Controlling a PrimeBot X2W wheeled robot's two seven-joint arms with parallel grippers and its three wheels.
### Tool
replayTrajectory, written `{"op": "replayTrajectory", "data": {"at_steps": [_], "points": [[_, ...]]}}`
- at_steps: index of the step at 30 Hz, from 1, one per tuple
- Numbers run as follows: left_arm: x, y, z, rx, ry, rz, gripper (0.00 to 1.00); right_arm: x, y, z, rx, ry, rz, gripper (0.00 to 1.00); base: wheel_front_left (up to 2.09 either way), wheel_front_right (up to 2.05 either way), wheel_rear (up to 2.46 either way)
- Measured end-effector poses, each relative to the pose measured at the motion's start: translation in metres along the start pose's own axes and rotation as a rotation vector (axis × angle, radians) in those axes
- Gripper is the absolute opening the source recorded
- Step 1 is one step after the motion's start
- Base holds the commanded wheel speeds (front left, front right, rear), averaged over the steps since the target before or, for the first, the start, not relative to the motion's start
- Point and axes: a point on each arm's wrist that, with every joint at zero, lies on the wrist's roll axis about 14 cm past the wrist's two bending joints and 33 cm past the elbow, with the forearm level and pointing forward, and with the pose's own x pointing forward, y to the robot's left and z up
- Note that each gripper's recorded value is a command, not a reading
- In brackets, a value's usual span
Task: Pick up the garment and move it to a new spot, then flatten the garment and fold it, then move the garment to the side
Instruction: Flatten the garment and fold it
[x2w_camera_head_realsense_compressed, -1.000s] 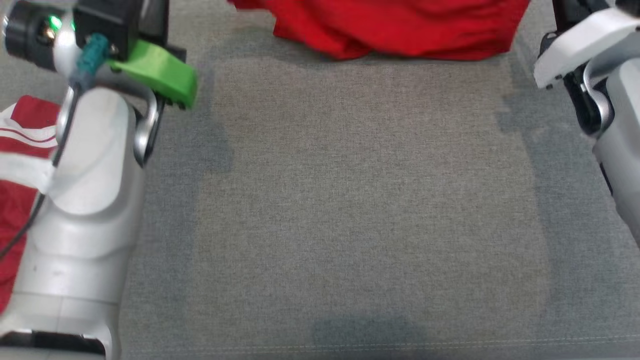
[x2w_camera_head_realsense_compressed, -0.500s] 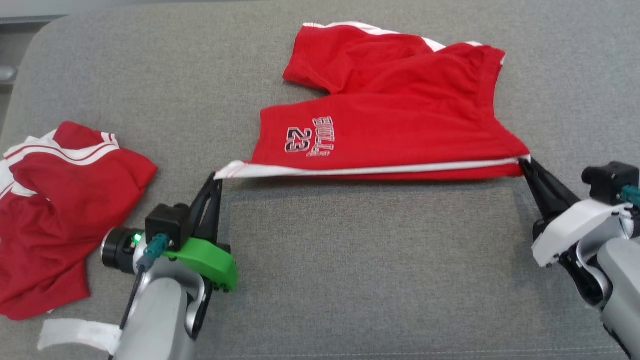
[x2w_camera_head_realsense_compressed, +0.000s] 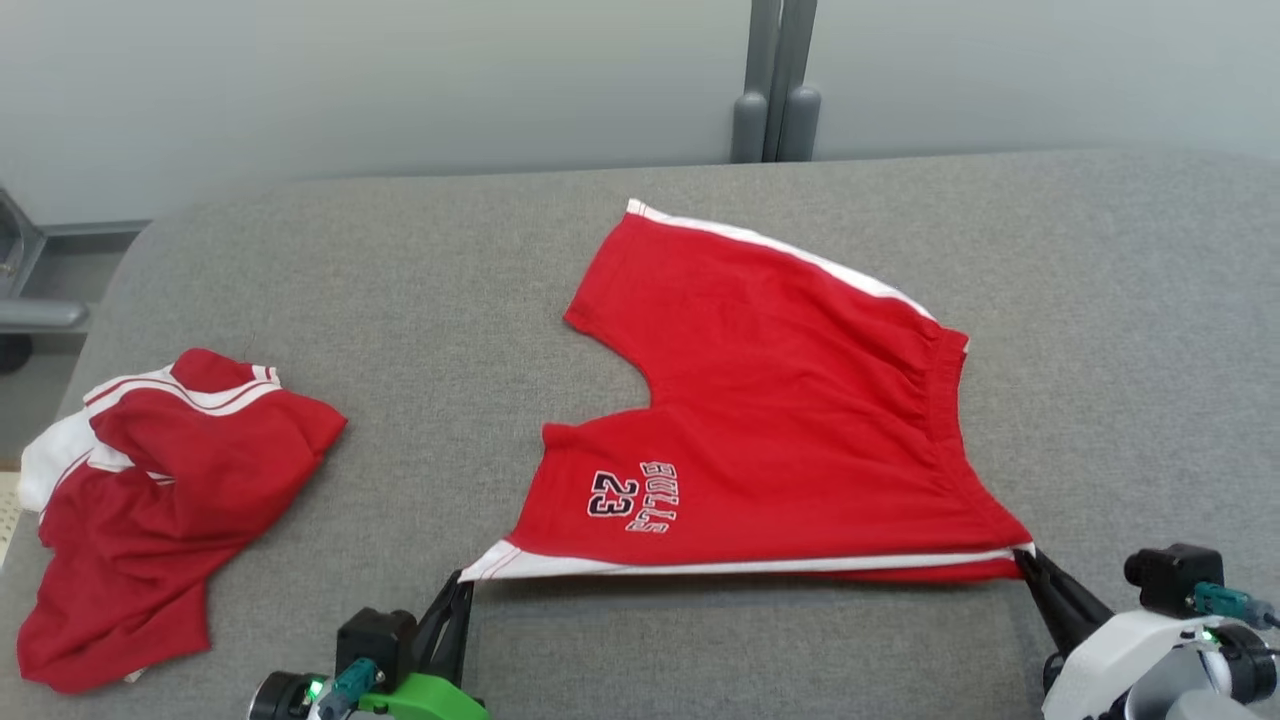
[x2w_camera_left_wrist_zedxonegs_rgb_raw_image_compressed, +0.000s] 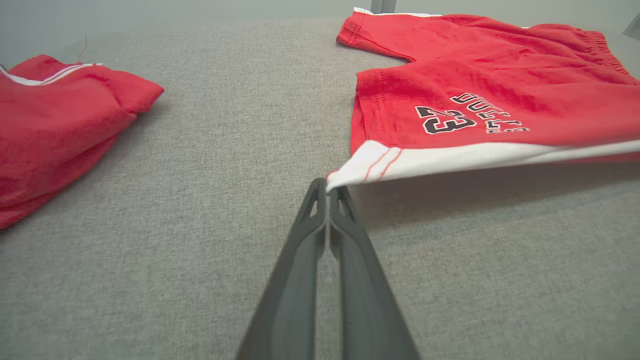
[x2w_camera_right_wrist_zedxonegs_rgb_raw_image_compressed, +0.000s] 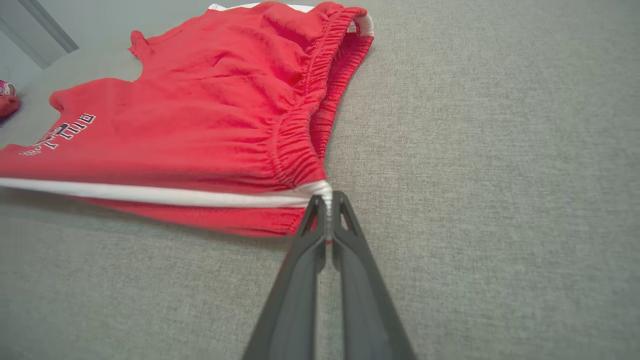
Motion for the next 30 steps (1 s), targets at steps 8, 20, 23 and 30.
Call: {"op": "replayTrajectory", "data": {"at_steps": [8, 20, 23, 30], "points": [[-0.028, -0.007, -0.01, 0.002, -0.002, -0.002, 0.0, -0.034, 0.017, -0.022, 0.046, 0.01, 0.0, 0.0, 0.0, 0.0, 0.0], [-0.037, -0.008, -0.01, 0.019, -0.016, -0.007, 0.0, -0.058, 0.023, -0.034, 0.065, 0.011, 0.0, 0.0, 0.0, 0.0, 0.0], [-0.016, -0.008, 0.023, 0.058, -0.09, -0.029, 0.0, -0.047, 0.02, -0.014, 0.097, -0.048, -0.014, 0.0, 0.0, 0.0, 0.0], [0.049, -0.023, 0.091, 0.212, -0.186, -0.134, 0.0, -0.012, 0.003, 0.039, 0.162, -0.185, -0.064, 0.0, 0.0, 0.0, 0.0]]}}
